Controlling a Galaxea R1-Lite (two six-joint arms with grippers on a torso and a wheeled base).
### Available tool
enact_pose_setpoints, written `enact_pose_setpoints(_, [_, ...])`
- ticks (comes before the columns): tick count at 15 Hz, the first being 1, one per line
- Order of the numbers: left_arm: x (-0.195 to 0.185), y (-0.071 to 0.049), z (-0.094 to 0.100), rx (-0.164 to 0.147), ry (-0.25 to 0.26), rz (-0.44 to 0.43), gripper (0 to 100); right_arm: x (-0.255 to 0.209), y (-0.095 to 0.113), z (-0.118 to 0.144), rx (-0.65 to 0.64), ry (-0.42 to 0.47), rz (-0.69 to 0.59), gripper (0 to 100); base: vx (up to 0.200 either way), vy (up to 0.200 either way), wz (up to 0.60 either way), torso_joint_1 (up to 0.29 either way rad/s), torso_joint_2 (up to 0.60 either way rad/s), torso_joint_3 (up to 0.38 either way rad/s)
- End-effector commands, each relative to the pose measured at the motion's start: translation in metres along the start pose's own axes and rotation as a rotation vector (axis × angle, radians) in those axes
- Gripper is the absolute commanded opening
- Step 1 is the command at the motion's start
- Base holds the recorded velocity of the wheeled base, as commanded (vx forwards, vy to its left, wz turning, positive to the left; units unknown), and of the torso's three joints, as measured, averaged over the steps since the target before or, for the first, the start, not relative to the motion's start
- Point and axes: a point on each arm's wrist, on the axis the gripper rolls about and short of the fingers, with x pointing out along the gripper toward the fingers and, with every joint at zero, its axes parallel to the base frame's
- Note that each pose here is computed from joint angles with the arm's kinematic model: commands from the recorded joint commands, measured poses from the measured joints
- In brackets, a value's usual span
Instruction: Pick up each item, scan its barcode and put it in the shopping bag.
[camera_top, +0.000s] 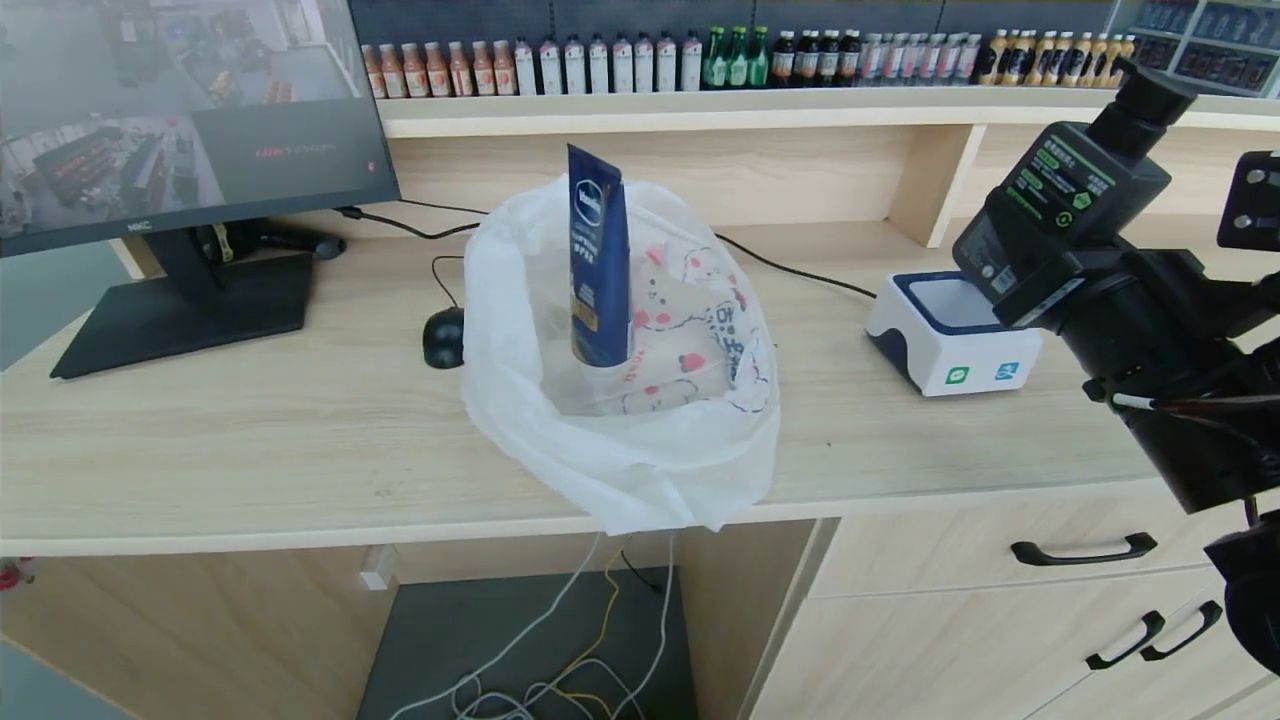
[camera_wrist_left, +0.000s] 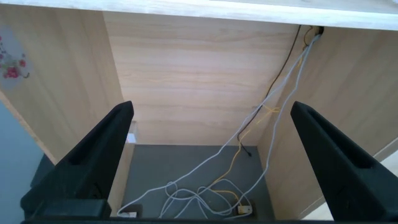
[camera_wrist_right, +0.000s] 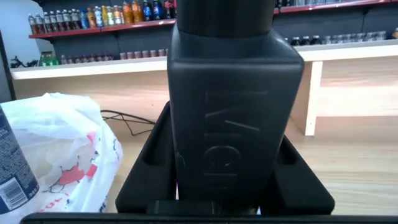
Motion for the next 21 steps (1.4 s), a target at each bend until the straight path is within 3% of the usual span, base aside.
enact_pose_setpoints(1, [0.0, 0.0, 0.0, -0.001, -0.001, 0.0, 100, 0.002, 0.001, -0.001, 0.0, -0.004, 0.011, 0, 0.0, 0.2, 0.0, 0.012, 0.01, 0.002])
enact_pose_setpoints(5, [0.0, 0.0, 0.0, 0.002, -0.001, 0.0, 100, 0.009, 0.005, -0.002, 0.008, -0.018, 0.029, 0, 0.0, 0.2, 0.0, 0.001, 0.0, 0.0])
enact_pose_setpoints(14, [0.0, 0.0, 0.0, 0.005, -0.001, -0.001, 100, 0.044, 0.029, -0.013, 0.033, -0.065, 0.104, 0, 0.0, 0.0, 0.0, 0.0, 0.0, 0.0])
enact_pose_setpoints(17, [0.0, 0.0, 0.0, 0.005, -0.001, 0.0, 100, 0.055, 0.057, -0.023, 0.076, -0.071, 0.181, 0, 0.0, 0.0, 0.0, 0.0, 0.0, 0.0])
enact_pose_setpoints(19, [0.0, 0.0, 0.0, 0.005, -0.001, -0.001, 100, 0.054, 0.073, -0.049, 0.083, -0.002, 0.222, 0, 0.0, 0.0, 0.0, 0.0, 0.0, 0.0])
enact_pose_setpoints(21, [0.0, 0.0, 0.0, 0.005, -0.001, -0.001, 100, 0.049, 0.079, -0.057, 0.085, 0.028, 0.236, 0, 0.0, 0.0, 0.0, 0.0, 0.0, 0.0])
